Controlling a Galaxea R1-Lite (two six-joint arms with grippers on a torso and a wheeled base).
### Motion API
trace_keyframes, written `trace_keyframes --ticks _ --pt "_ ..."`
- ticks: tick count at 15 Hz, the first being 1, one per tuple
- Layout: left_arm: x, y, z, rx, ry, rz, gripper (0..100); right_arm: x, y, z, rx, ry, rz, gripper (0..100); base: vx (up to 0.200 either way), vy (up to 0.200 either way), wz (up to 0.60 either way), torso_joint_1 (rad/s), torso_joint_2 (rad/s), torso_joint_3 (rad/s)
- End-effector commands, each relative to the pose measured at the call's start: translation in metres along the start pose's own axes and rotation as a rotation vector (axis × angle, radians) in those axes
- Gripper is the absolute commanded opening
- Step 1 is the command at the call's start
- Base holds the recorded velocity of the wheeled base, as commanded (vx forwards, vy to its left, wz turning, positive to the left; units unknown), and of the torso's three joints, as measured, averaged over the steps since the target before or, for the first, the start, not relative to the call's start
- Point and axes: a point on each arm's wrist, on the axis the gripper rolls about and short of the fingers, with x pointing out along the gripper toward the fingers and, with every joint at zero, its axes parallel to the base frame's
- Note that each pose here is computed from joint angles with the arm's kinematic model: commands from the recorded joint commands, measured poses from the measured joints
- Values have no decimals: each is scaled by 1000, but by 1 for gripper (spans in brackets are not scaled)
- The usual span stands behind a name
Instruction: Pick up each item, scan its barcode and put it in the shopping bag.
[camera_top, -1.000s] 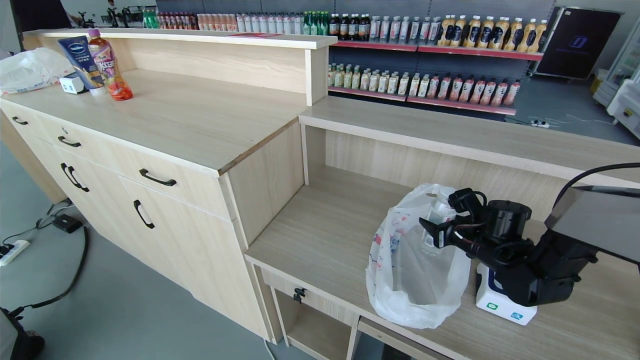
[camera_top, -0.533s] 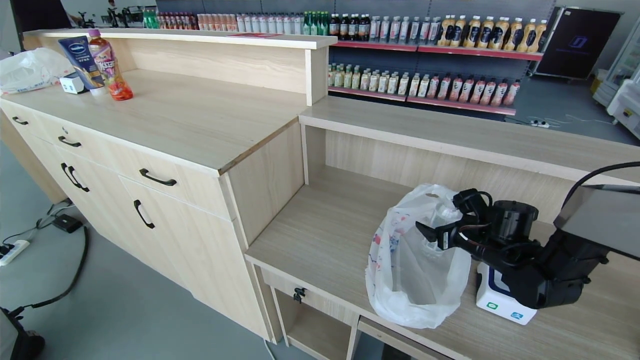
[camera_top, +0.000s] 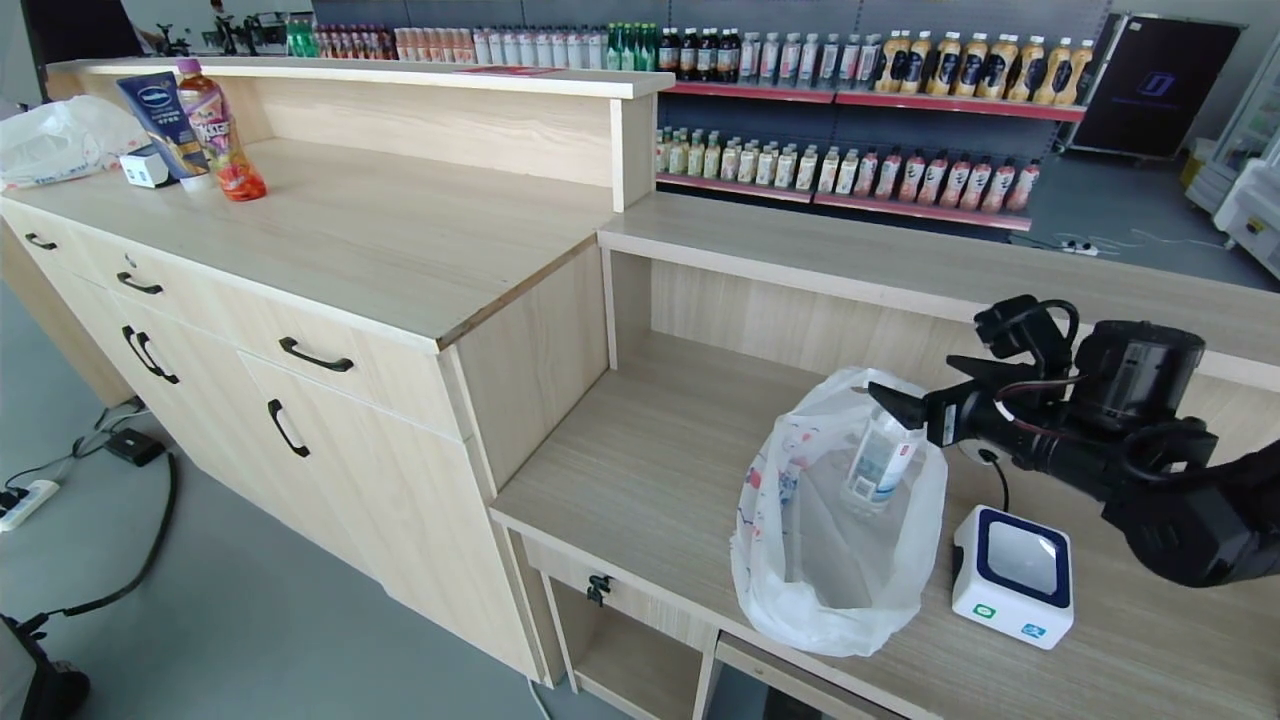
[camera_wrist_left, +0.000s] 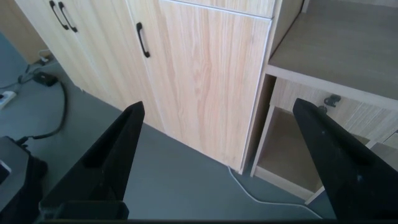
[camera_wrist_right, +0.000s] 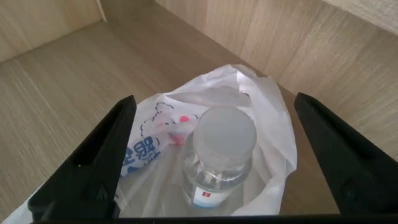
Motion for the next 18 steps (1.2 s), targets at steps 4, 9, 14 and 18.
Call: trace_keyframes --ticks 4,9,14,18 --pt "0 0 0 -1 0 1 100 -158 -7 69 -152 92 -167 100 0 0 -300 1 1 1" --pt "0 0 0 -1 0 1 100 -208 -16 66 -94 299 -372 100 0 0 -600 1 3 3" --pt "0 0 0 -1 0 1 100 -171 -53 9 58 671 -499 100 0 0 -360 0 -1 4" --pt "0 0 0 -1 0 1 100 -134 -69 -25 90 749 -471 100 0 0 0 0 0 0"
